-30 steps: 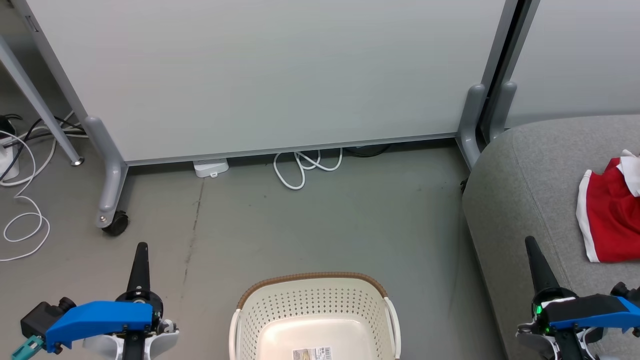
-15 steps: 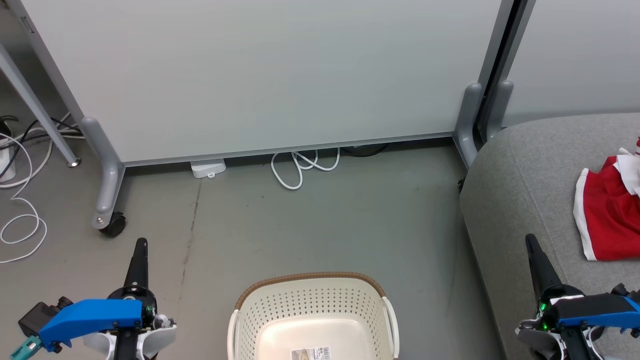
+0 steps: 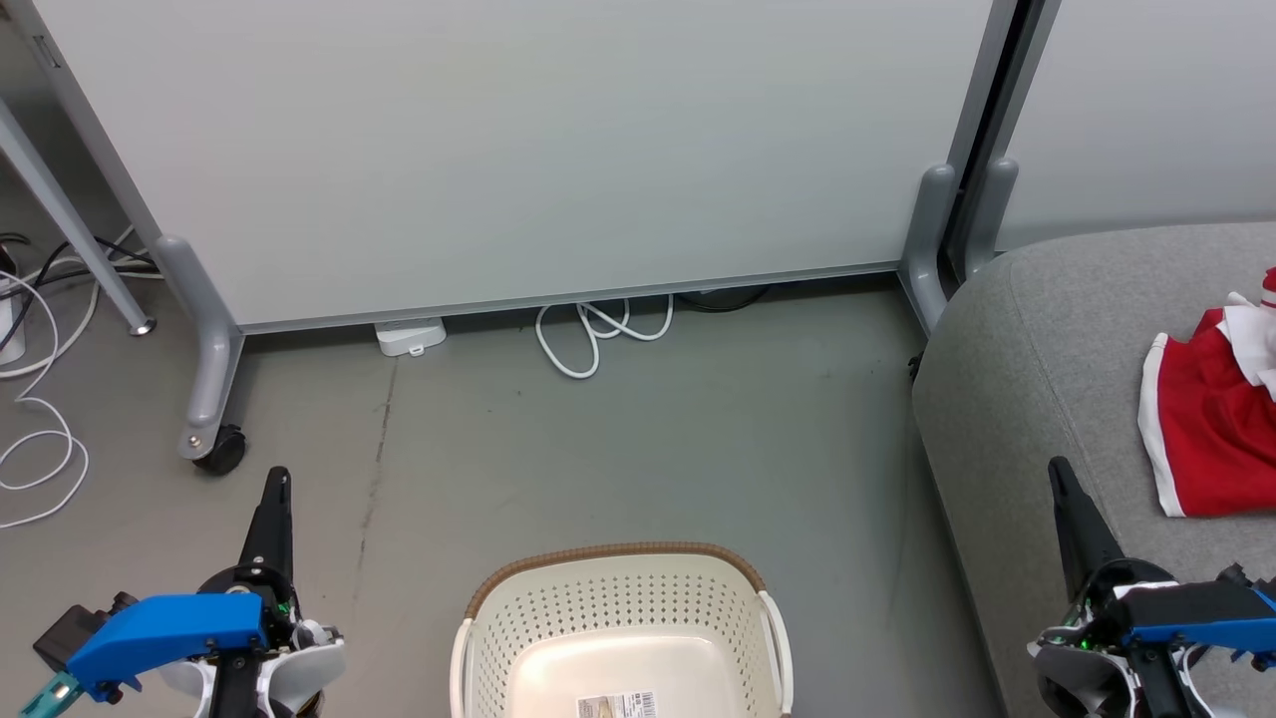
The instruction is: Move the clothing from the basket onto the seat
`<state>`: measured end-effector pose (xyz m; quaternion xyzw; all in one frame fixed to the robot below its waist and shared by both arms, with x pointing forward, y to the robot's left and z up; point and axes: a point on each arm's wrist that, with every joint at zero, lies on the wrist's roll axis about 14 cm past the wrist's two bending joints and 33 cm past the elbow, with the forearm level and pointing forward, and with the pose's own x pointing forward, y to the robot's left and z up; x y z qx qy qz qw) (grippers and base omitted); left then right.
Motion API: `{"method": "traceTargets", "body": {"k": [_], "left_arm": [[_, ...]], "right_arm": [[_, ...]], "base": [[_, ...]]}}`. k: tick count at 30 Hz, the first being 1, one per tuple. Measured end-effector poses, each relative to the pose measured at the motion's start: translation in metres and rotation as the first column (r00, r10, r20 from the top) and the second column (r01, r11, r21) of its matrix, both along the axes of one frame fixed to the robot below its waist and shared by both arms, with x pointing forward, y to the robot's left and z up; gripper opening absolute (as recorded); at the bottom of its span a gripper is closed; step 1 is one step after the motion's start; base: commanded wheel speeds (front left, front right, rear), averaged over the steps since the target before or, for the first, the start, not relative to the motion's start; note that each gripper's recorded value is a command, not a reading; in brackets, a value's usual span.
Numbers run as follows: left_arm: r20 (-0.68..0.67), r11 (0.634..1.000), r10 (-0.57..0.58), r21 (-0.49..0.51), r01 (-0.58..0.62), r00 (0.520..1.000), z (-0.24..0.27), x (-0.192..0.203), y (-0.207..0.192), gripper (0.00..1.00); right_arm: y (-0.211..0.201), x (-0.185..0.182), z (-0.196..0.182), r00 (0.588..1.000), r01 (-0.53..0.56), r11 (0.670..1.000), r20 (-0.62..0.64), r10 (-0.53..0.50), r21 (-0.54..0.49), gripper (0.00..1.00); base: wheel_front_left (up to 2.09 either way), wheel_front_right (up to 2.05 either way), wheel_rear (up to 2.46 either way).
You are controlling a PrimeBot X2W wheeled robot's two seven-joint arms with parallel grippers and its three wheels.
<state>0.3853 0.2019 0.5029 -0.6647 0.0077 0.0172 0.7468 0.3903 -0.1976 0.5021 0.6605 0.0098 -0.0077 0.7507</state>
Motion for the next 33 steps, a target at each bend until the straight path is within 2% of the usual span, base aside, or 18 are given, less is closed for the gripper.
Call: {"method": "traceTargets", "body": {"k": [17,33], "left_arm": [[0.029,0.993,-0.012,-0.114,0.015,1.0,0.0075,0.0032,-0.0019,0.0],[0.03,0.993,-0.011,-0.119,0.015,0.999,0.0078,0.0032,-0.0019,0.0]], "right_arm": [[-0.0029,-0.0007,0.0042,1.0,0.002,0.992,0.019,-0.004,0.124,0.0],[-0.0028,-0.0007,0.0046,1.0,0.0,0.992,0.021,-0.003,0.127,0.0]], "base": [[0.0,0.0,0.0],[0.0,0.0,0.0]]}}
